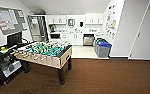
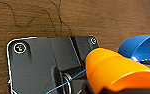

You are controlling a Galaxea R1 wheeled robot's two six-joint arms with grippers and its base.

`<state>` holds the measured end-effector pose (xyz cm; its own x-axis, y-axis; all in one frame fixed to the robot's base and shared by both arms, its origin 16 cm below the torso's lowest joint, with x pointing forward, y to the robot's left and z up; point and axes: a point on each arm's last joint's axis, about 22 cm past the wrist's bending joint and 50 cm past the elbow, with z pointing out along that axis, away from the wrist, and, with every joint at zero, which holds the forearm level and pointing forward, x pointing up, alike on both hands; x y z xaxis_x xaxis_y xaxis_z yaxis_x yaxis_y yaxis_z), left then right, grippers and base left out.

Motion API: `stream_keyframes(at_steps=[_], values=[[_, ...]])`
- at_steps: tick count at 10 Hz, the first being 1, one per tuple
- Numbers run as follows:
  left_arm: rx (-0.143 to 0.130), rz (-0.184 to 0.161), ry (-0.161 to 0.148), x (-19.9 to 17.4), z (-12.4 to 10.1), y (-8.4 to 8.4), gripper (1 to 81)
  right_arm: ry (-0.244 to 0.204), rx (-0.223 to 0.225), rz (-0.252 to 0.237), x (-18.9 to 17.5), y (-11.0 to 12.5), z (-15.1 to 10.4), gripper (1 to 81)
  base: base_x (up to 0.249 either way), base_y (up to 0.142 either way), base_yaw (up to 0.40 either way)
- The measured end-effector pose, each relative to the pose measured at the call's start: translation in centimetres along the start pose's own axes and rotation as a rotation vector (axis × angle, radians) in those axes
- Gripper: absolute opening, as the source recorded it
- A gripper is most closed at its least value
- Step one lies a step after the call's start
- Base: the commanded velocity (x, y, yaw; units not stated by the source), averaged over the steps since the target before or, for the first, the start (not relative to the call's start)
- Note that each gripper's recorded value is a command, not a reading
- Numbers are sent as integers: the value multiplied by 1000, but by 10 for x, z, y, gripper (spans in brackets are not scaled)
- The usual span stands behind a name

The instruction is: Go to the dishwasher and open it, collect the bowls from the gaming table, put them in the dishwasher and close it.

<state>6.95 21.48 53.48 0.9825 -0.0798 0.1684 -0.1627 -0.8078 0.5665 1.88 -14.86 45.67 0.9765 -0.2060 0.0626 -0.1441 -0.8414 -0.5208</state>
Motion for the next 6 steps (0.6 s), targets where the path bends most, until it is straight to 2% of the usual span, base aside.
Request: stream_keyframes(at_steps=[6], values=[[0,2,2,2,0,0,10,-5,-3,2,-3,2,-1,10,112,-82,0]])
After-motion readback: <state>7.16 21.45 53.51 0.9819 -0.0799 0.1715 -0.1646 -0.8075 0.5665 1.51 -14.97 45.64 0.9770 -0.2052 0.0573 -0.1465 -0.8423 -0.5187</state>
